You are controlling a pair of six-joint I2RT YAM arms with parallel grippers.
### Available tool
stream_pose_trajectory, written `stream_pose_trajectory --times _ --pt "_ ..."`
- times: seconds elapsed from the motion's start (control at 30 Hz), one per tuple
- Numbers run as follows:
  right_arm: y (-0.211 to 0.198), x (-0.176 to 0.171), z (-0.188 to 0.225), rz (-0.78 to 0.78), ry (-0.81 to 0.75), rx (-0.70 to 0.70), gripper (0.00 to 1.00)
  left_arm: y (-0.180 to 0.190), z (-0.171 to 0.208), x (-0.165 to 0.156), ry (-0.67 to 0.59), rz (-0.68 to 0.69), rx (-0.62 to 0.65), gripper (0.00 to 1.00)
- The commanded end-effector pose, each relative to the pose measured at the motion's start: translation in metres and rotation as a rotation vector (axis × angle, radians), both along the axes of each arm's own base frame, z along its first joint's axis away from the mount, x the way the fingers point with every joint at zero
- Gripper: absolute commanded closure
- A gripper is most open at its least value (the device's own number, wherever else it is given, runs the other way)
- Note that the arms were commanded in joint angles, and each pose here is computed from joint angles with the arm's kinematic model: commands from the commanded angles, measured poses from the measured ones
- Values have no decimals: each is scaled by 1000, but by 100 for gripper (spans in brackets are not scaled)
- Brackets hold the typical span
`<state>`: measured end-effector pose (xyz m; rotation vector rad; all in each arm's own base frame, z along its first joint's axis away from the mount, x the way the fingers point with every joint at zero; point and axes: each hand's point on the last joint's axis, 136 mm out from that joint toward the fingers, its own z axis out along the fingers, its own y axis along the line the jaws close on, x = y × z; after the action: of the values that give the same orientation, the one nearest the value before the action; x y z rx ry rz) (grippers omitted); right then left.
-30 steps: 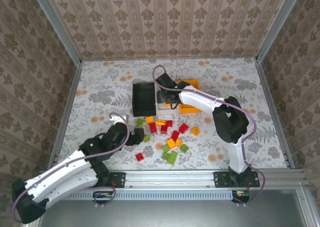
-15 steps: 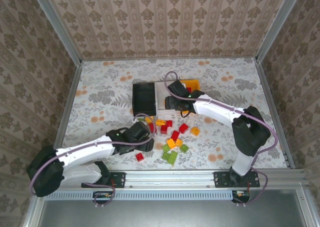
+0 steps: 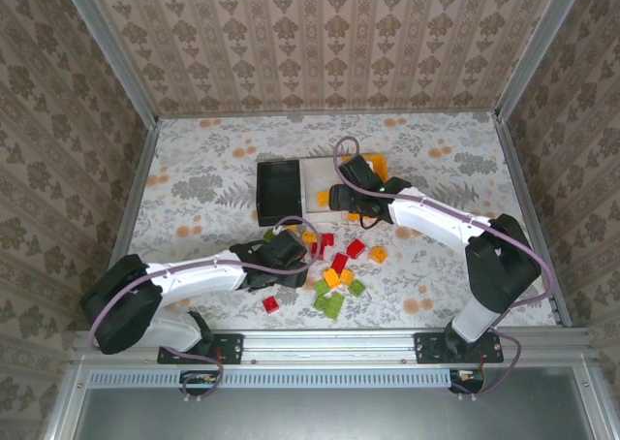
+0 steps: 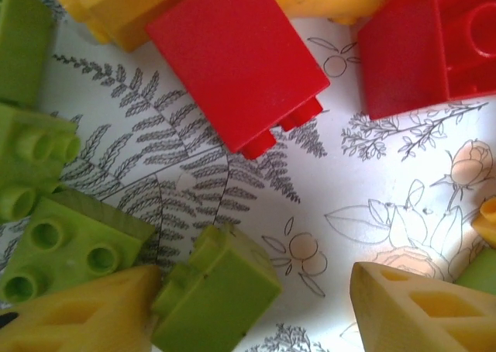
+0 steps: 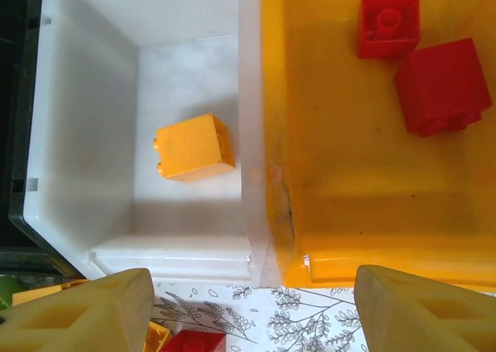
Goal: Sort the legos into containers by color
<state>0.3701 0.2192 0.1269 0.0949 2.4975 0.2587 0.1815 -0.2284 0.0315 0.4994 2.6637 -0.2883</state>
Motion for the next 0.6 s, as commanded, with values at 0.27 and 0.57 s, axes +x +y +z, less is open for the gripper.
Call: stream_pose_trajectory --times 0.27,0.57 --pt "-12 -3 7 -26 -20 29 30 -5 1 6 -31 -29 41 58" --pt "-14 -3 13 -30 -31 40 30 -2 21 -4 -61 -23 32 68"
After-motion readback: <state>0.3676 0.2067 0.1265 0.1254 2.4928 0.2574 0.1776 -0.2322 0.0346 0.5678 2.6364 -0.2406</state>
